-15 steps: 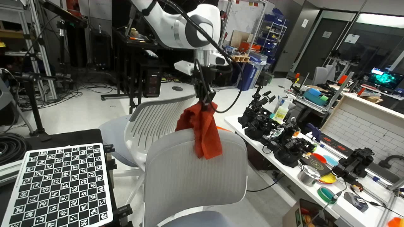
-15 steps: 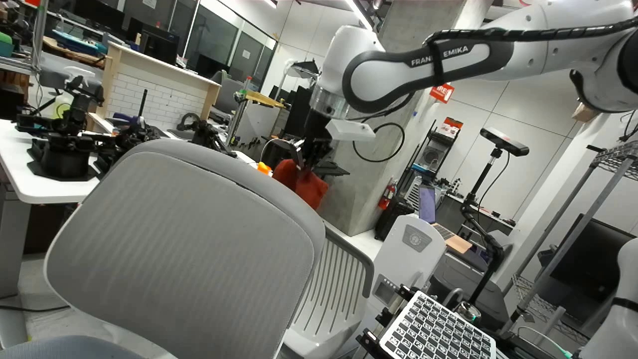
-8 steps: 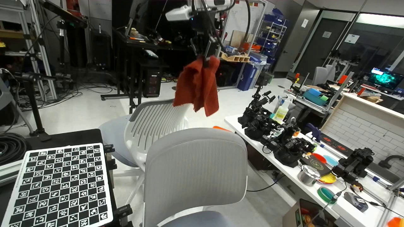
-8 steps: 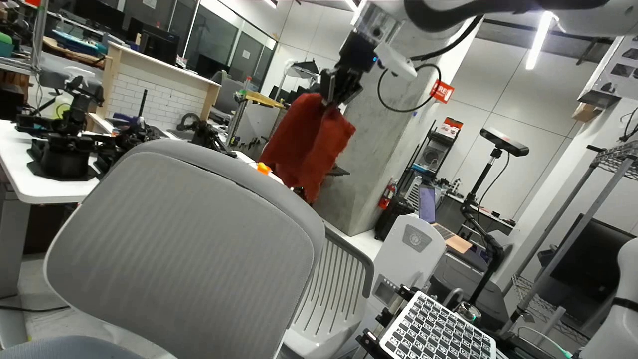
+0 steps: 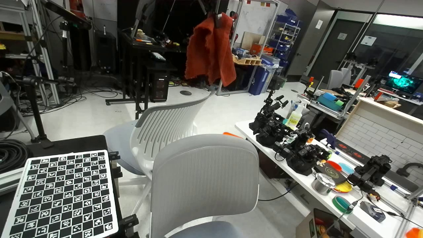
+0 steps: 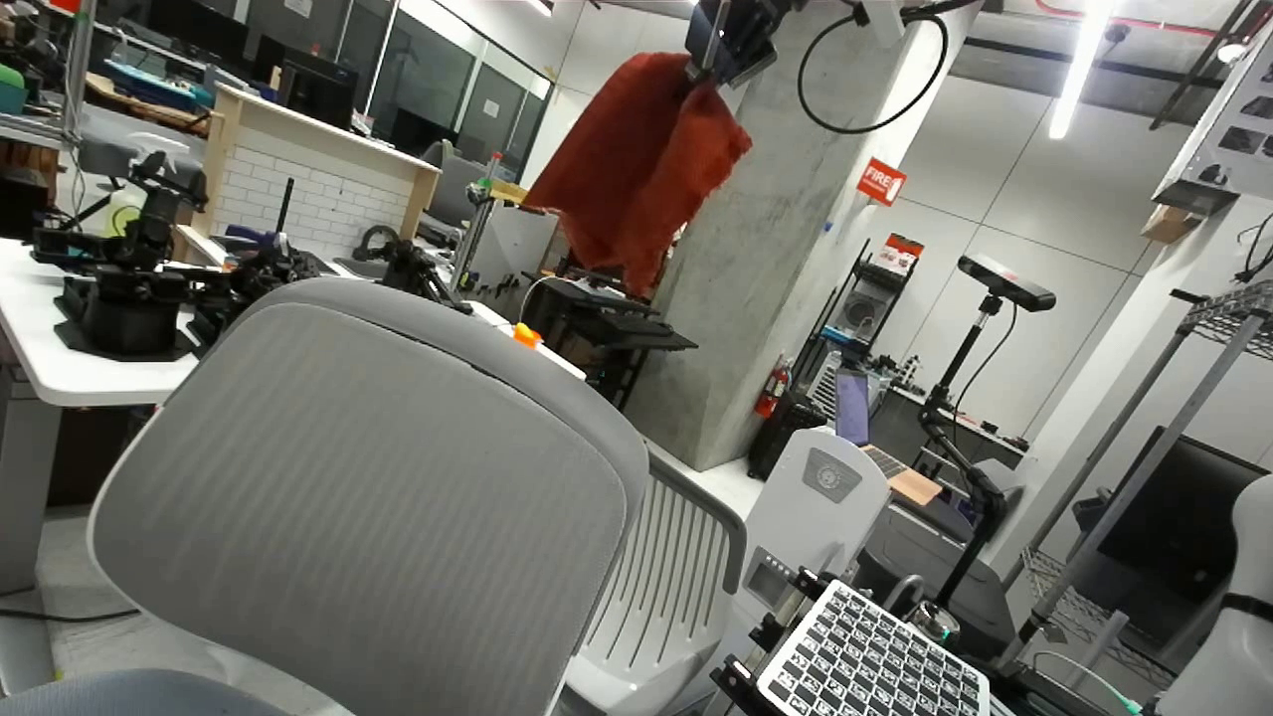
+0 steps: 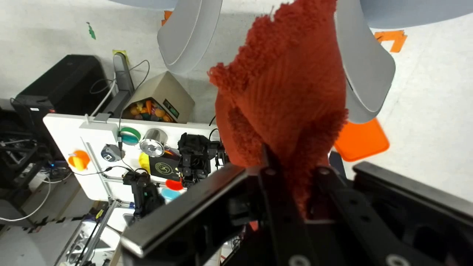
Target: Remove the orange cloth from the right chair, put it on the left chair and put it back on the right chair
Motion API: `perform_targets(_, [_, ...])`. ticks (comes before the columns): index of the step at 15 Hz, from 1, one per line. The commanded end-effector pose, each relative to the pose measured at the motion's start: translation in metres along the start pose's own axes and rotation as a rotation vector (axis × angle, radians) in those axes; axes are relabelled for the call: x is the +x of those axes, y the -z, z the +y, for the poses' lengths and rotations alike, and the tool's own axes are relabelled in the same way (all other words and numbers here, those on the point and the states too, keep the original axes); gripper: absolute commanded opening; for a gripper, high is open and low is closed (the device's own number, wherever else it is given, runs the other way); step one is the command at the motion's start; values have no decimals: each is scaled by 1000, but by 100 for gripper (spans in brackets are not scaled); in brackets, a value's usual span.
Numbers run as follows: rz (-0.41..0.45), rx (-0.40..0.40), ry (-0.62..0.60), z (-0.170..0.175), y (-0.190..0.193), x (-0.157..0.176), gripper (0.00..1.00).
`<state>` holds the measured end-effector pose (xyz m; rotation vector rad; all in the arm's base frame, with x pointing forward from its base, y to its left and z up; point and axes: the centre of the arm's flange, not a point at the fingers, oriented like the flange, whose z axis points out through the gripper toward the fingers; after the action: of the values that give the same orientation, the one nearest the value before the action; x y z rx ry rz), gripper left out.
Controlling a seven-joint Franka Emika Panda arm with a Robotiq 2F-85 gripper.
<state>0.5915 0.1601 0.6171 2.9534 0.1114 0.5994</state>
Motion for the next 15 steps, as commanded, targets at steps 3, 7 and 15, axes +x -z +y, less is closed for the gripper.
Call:
perform_targets(3, [-65, 12, 14, -8, -43, -3, 3])
perform_targets(7, [-118, 11, 31, -29, -79, -10, 3])
perform_targets(15, [-150, 23, 67, -63, -95, -19, 3])
